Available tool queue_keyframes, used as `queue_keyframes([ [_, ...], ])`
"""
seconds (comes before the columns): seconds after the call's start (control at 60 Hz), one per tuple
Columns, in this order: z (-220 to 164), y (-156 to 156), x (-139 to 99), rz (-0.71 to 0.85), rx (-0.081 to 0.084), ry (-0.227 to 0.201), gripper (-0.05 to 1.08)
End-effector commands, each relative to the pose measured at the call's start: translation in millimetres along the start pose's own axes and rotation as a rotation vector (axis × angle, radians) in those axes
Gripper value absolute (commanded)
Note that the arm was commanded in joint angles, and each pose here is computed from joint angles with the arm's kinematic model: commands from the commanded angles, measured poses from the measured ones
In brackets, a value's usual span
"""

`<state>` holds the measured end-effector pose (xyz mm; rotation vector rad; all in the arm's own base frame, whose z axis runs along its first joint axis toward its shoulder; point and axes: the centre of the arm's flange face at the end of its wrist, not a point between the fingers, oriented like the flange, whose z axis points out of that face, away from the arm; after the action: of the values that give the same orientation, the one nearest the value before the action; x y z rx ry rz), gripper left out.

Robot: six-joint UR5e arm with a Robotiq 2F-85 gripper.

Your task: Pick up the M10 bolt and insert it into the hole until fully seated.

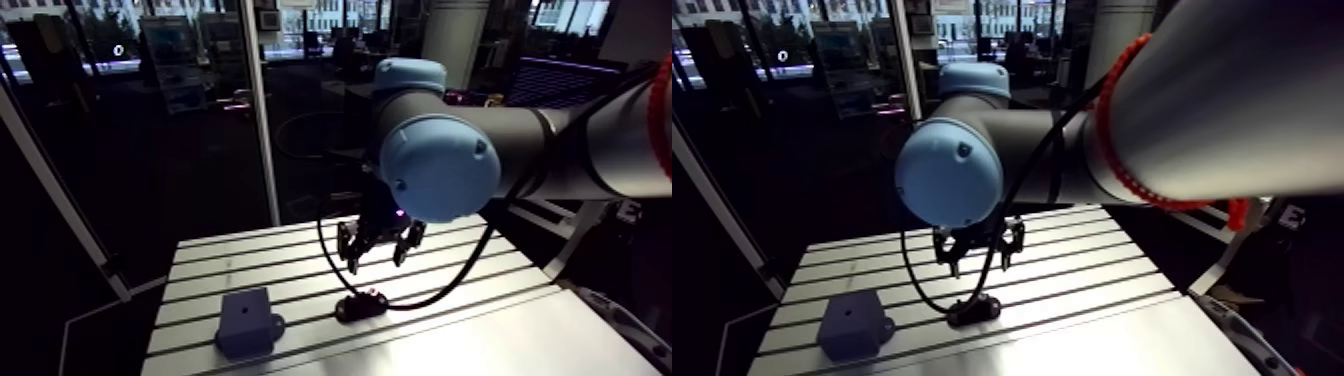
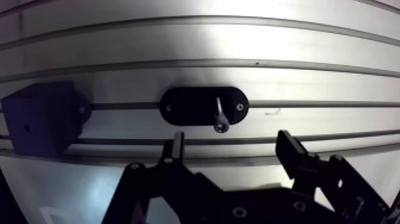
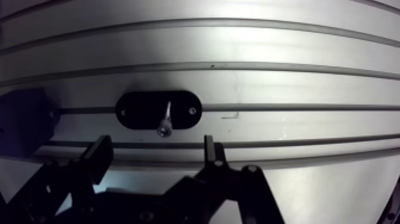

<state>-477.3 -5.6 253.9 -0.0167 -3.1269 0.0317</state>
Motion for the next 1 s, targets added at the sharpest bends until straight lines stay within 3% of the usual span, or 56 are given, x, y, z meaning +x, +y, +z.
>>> queue_keyframes([
  [0.017,6,-2,-4,-0.002,0.0,-0.003,0.2],
  [0.517,26,-3,-2,-0.01,-0.002,0.002,0.38],
  [1.0,36,-3,-4,-0.031,0.001,-0.006,0.45],
])
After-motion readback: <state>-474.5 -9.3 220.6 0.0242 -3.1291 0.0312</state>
